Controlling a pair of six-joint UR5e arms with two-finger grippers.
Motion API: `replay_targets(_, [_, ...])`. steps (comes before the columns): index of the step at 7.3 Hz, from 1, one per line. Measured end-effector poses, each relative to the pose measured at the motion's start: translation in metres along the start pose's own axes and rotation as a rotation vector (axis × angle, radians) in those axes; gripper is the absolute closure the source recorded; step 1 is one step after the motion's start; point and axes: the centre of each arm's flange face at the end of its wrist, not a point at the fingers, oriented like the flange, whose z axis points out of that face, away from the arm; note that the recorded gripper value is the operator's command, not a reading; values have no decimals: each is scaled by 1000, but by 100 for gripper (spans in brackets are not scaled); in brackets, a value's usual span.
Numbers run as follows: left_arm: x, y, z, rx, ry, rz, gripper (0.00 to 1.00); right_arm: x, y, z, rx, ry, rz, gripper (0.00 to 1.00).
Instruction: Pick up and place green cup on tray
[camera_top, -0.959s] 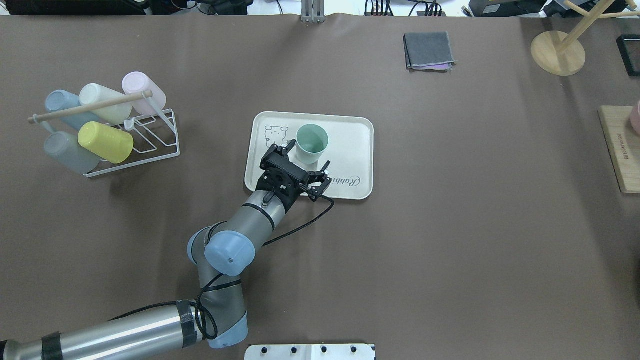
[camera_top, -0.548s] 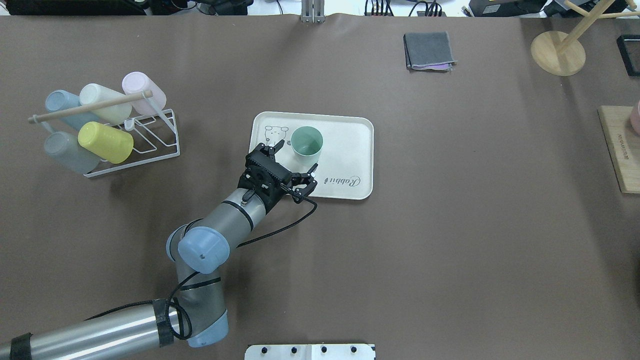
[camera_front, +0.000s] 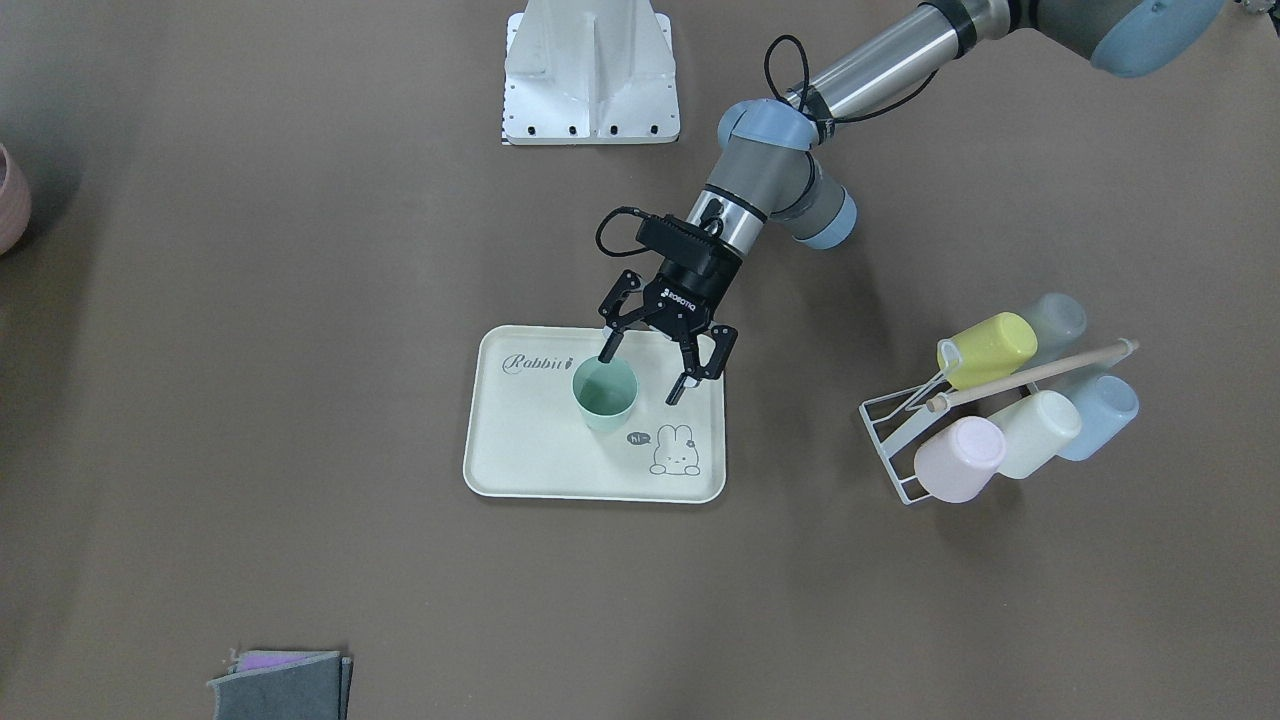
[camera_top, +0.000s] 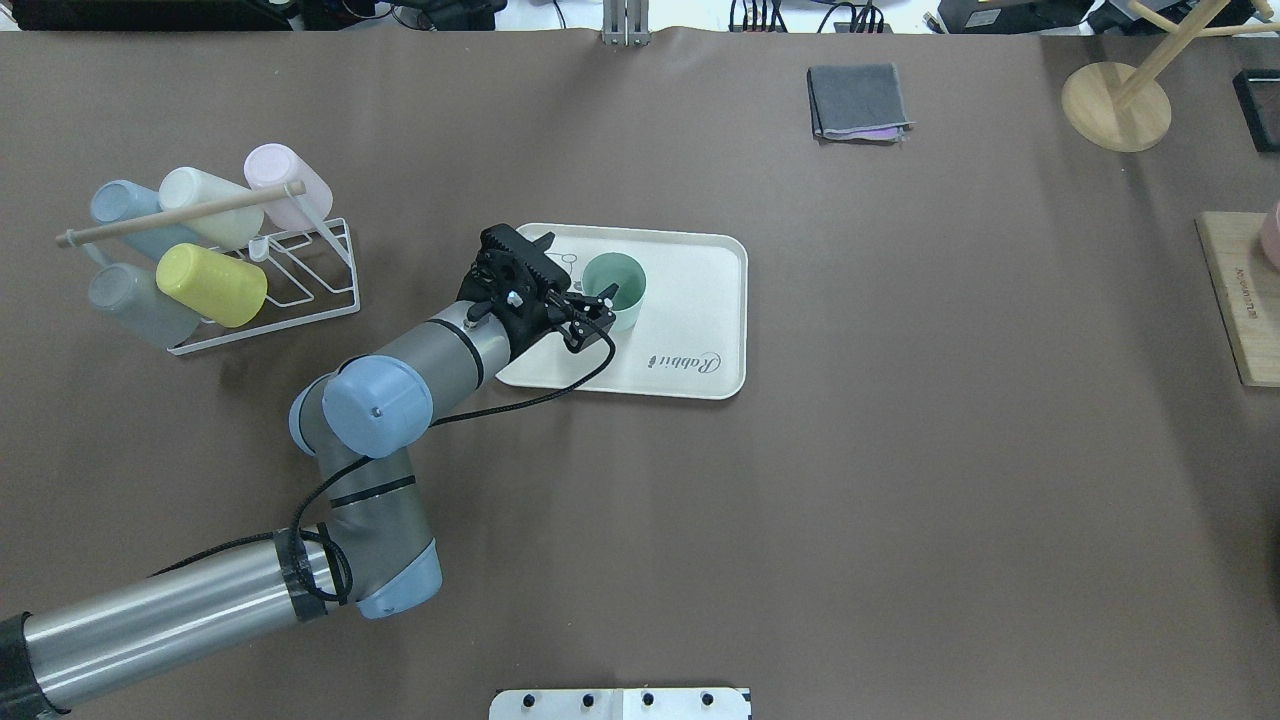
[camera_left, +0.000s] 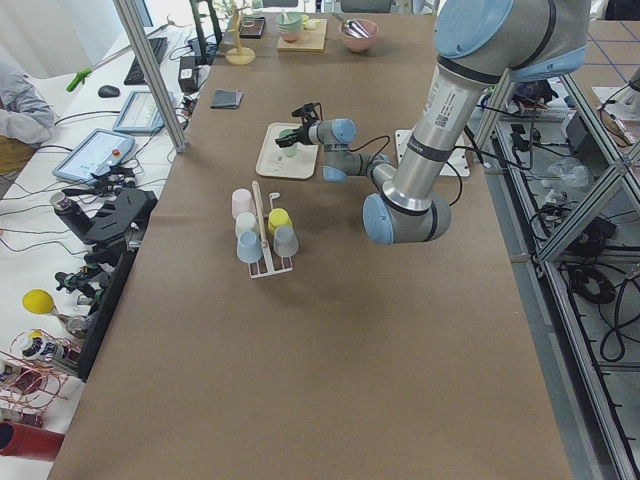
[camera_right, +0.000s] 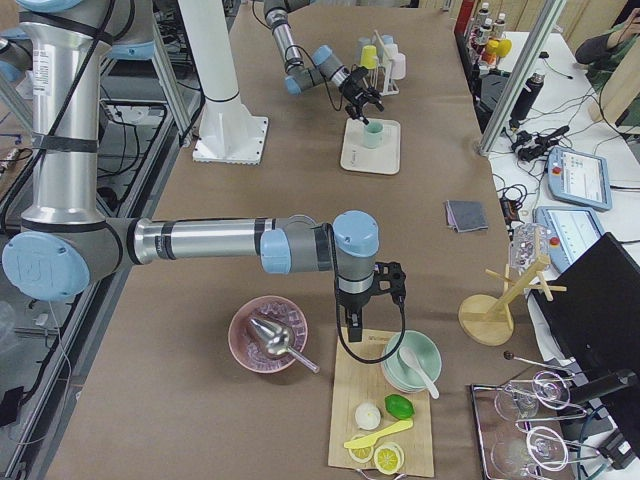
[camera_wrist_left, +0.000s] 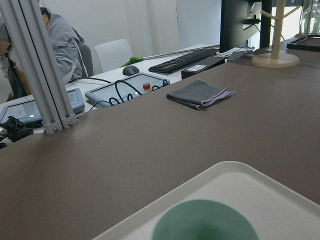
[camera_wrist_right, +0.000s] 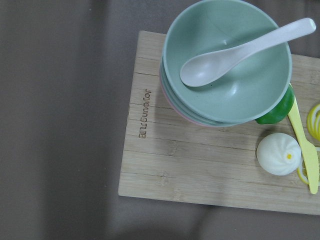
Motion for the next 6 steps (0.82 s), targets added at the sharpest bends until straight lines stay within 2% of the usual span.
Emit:
replay_targets(3, [-43,-60,-23,-197,-39,-7,1,-1,-1,-1,2,2,-1,0])
replay_targets(5, [-114,-84,-43,-411,-87,-75,1,0,0,-1,2,2,0,0])
replay_targets(6, [-178,-87,-58,-529,-120,-142,1,0,0,-1,1,2,0,0])
